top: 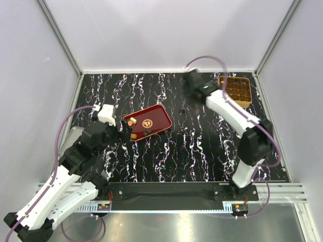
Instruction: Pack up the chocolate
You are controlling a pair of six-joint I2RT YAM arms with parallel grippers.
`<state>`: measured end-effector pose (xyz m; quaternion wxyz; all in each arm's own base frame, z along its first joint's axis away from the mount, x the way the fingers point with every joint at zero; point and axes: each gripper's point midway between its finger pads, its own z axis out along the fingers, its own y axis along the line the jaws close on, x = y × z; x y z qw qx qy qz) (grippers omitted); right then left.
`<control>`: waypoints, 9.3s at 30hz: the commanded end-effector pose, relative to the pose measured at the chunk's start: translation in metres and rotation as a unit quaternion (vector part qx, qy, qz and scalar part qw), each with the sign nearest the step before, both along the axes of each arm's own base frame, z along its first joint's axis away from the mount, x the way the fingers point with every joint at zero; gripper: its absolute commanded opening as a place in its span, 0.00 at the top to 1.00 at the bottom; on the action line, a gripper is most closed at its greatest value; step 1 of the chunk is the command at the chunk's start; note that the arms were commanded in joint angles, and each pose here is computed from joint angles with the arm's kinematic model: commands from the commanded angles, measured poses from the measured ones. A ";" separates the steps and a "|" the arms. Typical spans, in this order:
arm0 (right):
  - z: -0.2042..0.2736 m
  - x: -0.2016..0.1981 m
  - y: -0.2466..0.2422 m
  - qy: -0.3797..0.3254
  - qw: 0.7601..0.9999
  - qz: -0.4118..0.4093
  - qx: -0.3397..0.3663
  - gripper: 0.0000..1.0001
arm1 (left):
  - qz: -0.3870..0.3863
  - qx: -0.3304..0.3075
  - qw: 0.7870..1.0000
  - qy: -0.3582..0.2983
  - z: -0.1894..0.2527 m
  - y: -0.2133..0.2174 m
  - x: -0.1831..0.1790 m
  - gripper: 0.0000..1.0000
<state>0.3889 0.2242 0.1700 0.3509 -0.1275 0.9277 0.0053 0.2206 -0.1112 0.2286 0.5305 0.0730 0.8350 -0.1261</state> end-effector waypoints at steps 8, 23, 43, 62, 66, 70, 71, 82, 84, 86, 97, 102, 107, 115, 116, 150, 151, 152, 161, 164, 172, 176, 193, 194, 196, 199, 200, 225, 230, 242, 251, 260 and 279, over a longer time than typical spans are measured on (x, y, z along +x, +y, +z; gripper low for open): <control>0.049 0.064 -0.190 -0.064 0.966 -0.247 0.031 0.59 | -0.001 -0.016 1.000 -0.022 0.013 -0.002 0.003 0.01; 0.030 0.096 -0.301 -0.051 0.930 -0.364 0.014 0.59 | -0.004 -0.015 1.000 -0.021 0.012 -0.003 0.003 0.01; 0.002 0.108 -0.322 -0.029 0.928 -0.370 -0.007 0.53 | -0.002 -0.010 1.000 -0.018 0.010 -0.003 0.005 0.01; 0.057 0.094 -0.268 -0.064 0.948 -0.307 0.050 0.48 | 0.002 -0.011 1.000 -0.022 0.012 -0.001 0.004 0.01; 0.069 0.079 -0.158 -0.079 0.979 -0.176 0.068 0.49 | 0.007 -0.010 1.000 -0.024 0.013 0.000 0.005 0.01; 0.068 0.054 -0.062 -0.090 0.990 -0.058 0.097 0.50 | 0.006 -0.011 1.000 -0.024 0.013 0.000 0.005 0.01; 0.064 0.045 -0.048 -0.088 0.990 -0.040 0.098 0.50 | 0.007 -0.010 1.000 -0.023 0.012 0.001 0.005 0.01; 0.028 -0.046 0.125 -0.084 0.960 0.239 0.116 0.51 | 0.008 -0.013 1.000 -0.026 0.014 0.002 0.004 0.01; 0.019 -0.057 0.143 -0.075 0.954 0.265 0.115 0.51 | 0.008 -0.014 0.999 -0.027 0.015 0.001 0.004 0.01; 0.013 -0.063 0.157 -0.071 0.950 0.281 0.114 0.51 | 0.008 -0.013 1.000 -0.026 0.014 0.001 0.004 0.01; -0.011 -0.071 0.189 -0.057 0.940 0.321 0.095 0.52 | 0.007 -0.013 1.000 -0.027 0.015 0.001 0.004 0.01; -0.021 -0.074 0.197 -0.048 0.940 0.323 0.095 0.52 | 0.006 -0.013 1.000 -0.027 0.014 0.001 0.004 0.01; -0.029 -0.074 0.197 -0.047 0.944 0.316 0.084 0.53 | 0.004 -0.015 1.000 -0.027 0.015 0.000 0.004 0.01; -0.043 -0.073 0.193 -0.041 0.947 0.312 0.062 0.54 | 0.004 -0.014 1.000 -0.027 0.015 0.000 0.004 0.01; -0.044 -0.073 0.192 -0.040 0.947 0.312 0.058 0.54 | 0.005 -0.014 1.000 -0.027 0.015 0.000 0.004 0.01; -0.059 -0.069 0.195 -0.034 0.947 0.316 0.048 0.57 | 0.007 -0.013 1.000 -0.028 0.015 0.001 0.004 0.01; -0.059 -0.070 0.196 -0.034 0.947 0.316 0.048 0.58 | 0.007 -0.013 1.000 -0.028 0.015 0.001 0.004 0.01; -0.059 -0.070 0.196 -0.034 0.947 0.316 0.048 0.60 | 0.007 -0.014 0.999 -0.028 0.015 0.001 0.004 0.01; -0.018 -0.067 0.176 -0.073 0.955 0.283 0.049 0.70 | 0.007 -0.014 1.000 -0.028 0.015 0.001 0.004 0.01; 0.012 -0.067 0.162 -0.091 0.959 0.263 0.052 0.70 | 0.007 -0.014 0.999 -0.028 0.015 0.001 0.004 0.01; 0.048 -0.024 0.054 -0.096 0.985 0.136 0.033 0.71 | 0.006 -0.017 0.999 -0.031 0.017 0.002 0.003 0.01; 0.050 0.011 -0.042 -0.093 0.996 0.008 0.009 0.71 | 0.007 -0.017 0.999 -0.029 0.016 0.002 0.002 0.01; 0.006 0.070 -0.262 -0.021 0.950 -0.312 -0.005 0.71 | 0.004 -0.016 0.999 -0.027 0.015 0.001 0.003 0.01; 0.007 0.072 -0.266 -0.023 0.948 -0.317 -0.007 0.71 | 0.005 -0.015 1.000 -0.027 0.015 0.001 0.003 0.01; 0.005 0.075 -0.272 -0.020 0.947 -0.320 -0.010 0.71 | 0.005 -0.016 0.999 -0.027 0.015 0.001 0.003 0.01; 0.011 0.079 -0.282 -0.029 0.944 -0.329 -0.001 0.71 | 0.004 -0.014 1.000 -0.026 0.014 0.000 0.003 0.01; 0.013 0.079 -0.286 -0.032 0.942 -0.333 0.002 0.71 | 0.005 -0.014 1.000 -0.026 0.014 0.000 0.003 0.01; 0.016 0.113 -0.310 -0.041 0.938 -0.343 0.034 0.69 | 0.006 -0.009 1.000 -0.024 0.012 0.001 0.005 0.01; 0.004 0.114 -0.308 -0.032 0.938 -0.344 0.037 0.68 | 0.006 -0.008 1.000 -0.022 0.011 0.000 0.006 0.01; 0.007 0.116 -0.310 -0.036 0.937 -0.345 0.033 0.55 | 0.006 -0.007 1.000 -0.020 0.010 0.000 0.005 0.01; 0.044 0.107 -0.287 -0.051 0.943 -0.321 0.078 0.57 | 0.007 -0.011 1.000 -0.025 0.014 0.001 0.004 0.01; 0.046 0.066 -0.142 -0.053 0.981 -0.154 0.102 0.58 | 0.011 -0.012 0.999 -0.028 0.015 0.003 0.004 0.01; -0.014 -0.067 0.162 -0.043 0.951 0.279 0.129 0.53 | 0.010 -0.013 1.000 -0.027 0.014 0.002 0.004 0.01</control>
